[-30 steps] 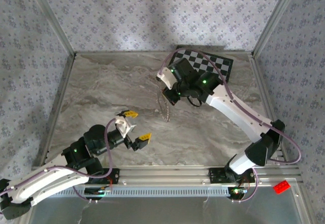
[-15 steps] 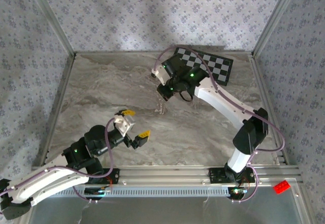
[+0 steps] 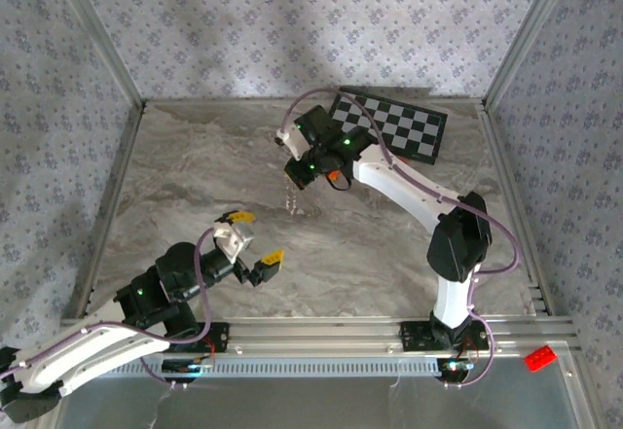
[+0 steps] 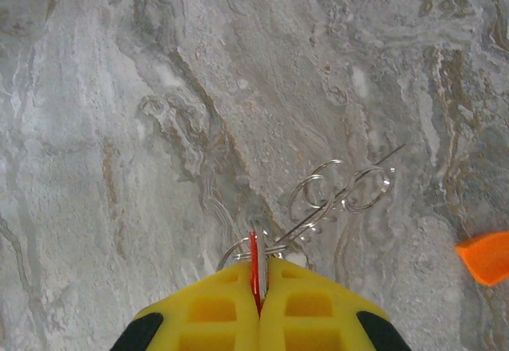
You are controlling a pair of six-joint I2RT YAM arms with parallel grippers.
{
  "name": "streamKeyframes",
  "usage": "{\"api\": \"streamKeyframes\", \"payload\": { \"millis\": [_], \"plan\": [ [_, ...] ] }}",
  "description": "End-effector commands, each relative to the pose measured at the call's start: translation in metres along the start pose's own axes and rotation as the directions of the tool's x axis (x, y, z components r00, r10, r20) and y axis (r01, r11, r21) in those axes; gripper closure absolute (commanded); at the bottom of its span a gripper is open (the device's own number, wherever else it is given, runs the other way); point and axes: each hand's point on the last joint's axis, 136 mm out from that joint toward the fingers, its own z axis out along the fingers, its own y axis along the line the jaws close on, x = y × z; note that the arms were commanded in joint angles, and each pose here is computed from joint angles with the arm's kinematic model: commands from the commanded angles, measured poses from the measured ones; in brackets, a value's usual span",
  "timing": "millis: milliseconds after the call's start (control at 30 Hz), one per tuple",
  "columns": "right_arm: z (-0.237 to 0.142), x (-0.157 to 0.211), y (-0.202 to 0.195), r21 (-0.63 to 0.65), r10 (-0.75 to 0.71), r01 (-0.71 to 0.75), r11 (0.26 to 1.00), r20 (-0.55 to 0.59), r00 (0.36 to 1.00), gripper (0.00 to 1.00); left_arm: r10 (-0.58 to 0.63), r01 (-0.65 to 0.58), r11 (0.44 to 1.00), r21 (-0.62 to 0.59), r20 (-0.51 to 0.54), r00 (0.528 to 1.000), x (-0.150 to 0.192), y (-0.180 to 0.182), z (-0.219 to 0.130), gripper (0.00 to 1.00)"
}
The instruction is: Put the keys on the keyring
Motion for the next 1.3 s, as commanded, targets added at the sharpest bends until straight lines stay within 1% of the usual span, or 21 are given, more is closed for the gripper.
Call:
{"api": "streamKeyframes", "payload": {
  "millis": [0, 133, 367, 900, 1133, 1267],
  "plan": [
    [0.001, -0.013, 0.008, -0.022, 0.028, -0.027, 0.999, 0.061, 0.998, 1.0, -0.02, 0.02, 1.0, -0.017, 0.015, 1.0, -0.001, 0.003, -0.003, 0.0],
    [0.005, -0.011, 0.009, -0.025, 0.041, -0.039, 0.999, 0.072, 0.997, 1.0, -0.017, 0.017, 1.0, -0.017, 0.02, 1.0, -0.001, 0.004, -0.004, 0.01],
    [0.009, 0.001, 0.015, -0.038, 0.052, -0.051, 0.998, 0.047, 0.998, 1.0, -0.007, 0.008, 1.0, -0.018, 0.025, 1.0, -0.003, 0.004, -0.004, 0.0],
    [-0.002, 0.048, 0.029, -0.047, 0.071, -0.072, 0.996, -0.009, 0.997, 1.0, -0.009, 0.009, 1.0, -0.021, 0.032, 0.999, -0.002, 0.004, -0.005, 0.01],
    [0.0, 0.078, 0.029, -0.045, 0.117, -0.118, 0.992, -0.031, 0.993, 1.0, -0.02, 0.021, 1.0, -0.018, 0.034, 0.999, 0.0, 0.004, -0.005, 0.01],
    [-0.001, 0.092, 0.031, -0.056, 0.162, -0.162, 0.985, -0.013, 0.987, 1.0, -0.025, 0.025, 0.999, -0.021, 0.035, 0.999, 0.002, 0.004, -0.005, 0.0]
  ]
}}
